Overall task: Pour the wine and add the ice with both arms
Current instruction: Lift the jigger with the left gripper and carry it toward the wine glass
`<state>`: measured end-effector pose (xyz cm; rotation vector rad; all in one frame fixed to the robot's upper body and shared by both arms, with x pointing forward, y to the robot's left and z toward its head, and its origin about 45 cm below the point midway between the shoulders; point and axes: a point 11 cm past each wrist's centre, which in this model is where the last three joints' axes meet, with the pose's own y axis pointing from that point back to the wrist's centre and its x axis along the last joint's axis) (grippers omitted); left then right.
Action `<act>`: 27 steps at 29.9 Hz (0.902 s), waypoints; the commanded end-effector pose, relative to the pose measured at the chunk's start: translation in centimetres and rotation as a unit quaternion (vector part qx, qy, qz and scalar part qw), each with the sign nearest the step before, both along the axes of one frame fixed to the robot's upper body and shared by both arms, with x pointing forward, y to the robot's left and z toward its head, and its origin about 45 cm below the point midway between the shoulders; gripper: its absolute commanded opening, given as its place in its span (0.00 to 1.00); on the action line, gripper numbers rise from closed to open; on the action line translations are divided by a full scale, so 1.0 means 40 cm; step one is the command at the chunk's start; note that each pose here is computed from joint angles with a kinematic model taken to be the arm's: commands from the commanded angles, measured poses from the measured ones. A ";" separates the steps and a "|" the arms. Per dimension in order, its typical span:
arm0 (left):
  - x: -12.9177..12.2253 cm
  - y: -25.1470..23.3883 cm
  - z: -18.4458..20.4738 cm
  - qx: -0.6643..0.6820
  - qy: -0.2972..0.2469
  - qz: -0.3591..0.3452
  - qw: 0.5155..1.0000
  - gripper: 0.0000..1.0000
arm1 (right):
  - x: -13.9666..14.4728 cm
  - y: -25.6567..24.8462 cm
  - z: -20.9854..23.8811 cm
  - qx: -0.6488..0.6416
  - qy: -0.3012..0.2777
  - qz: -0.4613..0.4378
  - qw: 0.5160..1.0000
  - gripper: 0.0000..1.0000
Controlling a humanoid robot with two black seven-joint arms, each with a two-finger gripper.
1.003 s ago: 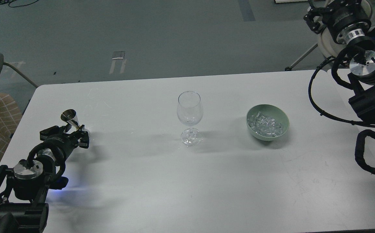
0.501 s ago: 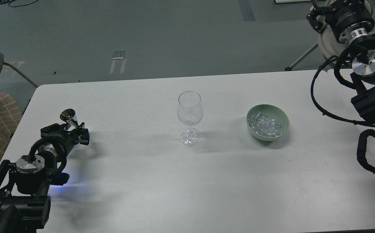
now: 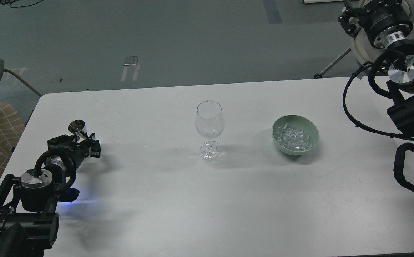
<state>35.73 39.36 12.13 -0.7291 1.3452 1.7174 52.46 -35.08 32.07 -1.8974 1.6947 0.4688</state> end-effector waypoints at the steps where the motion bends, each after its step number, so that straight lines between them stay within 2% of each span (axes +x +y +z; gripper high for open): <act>1: 0.004 0.001 0.006 -0.002 -0.003 0.002 1.000 0.35 | 0.000 0.000 0.000 0.000 0.000 0.000 1.000 1.00; 8: 0.008 -0.004 0.007 -0.003 -0.007 0.001 1.000 0.28 | 0.000 -0.002 0.001 0.000 0.000 -0.001 1.000 1.00; 24: 0.021 -0.005 0.024 -0.007 -0.027 0.001 1.000 0.25 | 0.000 -0.002 0.001 0.000 0.000 0.000 1.000 1.00; 27: 0.030 -0.010 0.037 -0.008 -0.036 -0.002 0.999 0.22 | 0.000 -0.001 0.003 0.000 -0.001 0.000 1.000 1.00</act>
